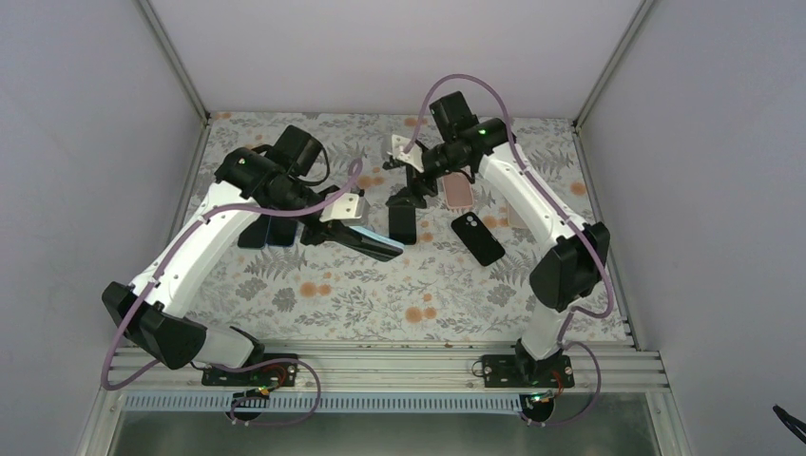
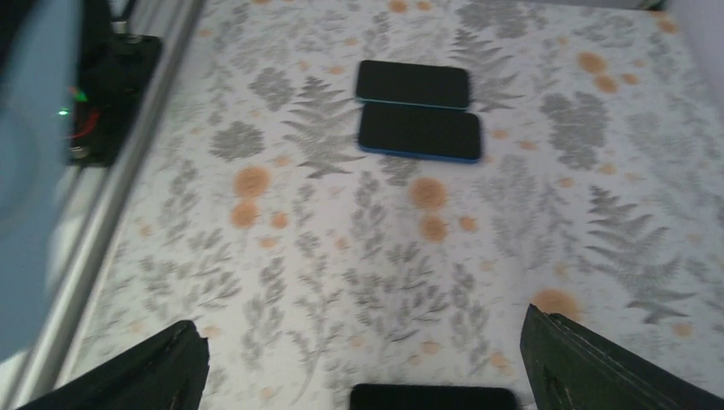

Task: Take the phone out of the phone case
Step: Remove the phone case from the phone.

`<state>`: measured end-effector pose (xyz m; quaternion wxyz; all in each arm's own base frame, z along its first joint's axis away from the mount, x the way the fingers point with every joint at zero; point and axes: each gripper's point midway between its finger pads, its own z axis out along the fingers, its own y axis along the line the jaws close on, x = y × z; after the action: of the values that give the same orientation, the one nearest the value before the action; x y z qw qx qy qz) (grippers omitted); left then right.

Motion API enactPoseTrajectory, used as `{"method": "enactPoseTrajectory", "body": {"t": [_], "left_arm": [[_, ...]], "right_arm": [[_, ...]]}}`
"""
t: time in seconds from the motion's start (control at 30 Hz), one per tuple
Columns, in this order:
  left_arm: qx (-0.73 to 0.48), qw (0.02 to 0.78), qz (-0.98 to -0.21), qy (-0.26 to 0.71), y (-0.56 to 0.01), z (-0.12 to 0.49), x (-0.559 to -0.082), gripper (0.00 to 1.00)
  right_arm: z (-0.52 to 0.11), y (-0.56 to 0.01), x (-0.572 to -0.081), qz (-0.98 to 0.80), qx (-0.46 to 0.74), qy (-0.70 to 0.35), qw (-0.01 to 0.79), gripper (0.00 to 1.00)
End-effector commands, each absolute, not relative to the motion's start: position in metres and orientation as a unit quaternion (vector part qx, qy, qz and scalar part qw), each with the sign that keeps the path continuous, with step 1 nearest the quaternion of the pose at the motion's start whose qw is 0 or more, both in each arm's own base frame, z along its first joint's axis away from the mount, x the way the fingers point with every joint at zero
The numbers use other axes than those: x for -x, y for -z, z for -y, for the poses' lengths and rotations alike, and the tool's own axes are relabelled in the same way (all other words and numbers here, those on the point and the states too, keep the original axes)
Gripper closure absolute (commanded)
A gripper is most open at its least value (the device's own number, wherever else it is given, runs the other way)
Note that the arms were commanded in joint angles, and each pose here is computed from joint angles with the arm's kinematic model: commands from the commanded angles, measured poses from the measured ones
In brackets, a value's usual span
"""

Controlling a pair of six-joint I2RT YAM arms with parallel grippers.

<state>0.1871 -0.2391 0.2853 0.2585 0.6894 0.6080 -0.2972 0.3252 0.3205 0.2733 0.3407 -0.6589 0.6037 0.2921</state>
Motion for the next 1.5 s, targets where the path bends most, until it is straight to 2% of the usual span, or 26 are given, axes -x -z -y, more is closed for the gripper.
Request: {"method": "enactPoseTrajectory", "body": {"t": [0.0, 0.33, 0.87, 1.47], "left_arm": [[-0.693, 0.281, -0.598, 0.289, -0.291, 0.238, -0.188, 0.98], [-0.689, 0.286, -0.605, 0.279, -0.293, 0.238, -0.192, 0.98], [-0.688, 0.290, -0.603, 0.281, -0.298, 0.239, -0.194, 0.98], [-0.687, 0.291, -0.607, 0.275, -0.295, 0.238, -0.196, 0.98]], "right_arm": [[-0.300, -0.290, -0.259, -0.555, 0.698, -0.338, 0.303, 0.06], [-0.280, -0.268, -0.211, -0.559, 0.697, -0.363, 0.263, 0.06], [-0.295, -0.262, -0.227, -0.565, 0.683, -0.368, 0.281, 0.07], [-0.297, -0.262, -0.217, -0.553, 0.691, -0.380, 0.271, 0.07]]}}
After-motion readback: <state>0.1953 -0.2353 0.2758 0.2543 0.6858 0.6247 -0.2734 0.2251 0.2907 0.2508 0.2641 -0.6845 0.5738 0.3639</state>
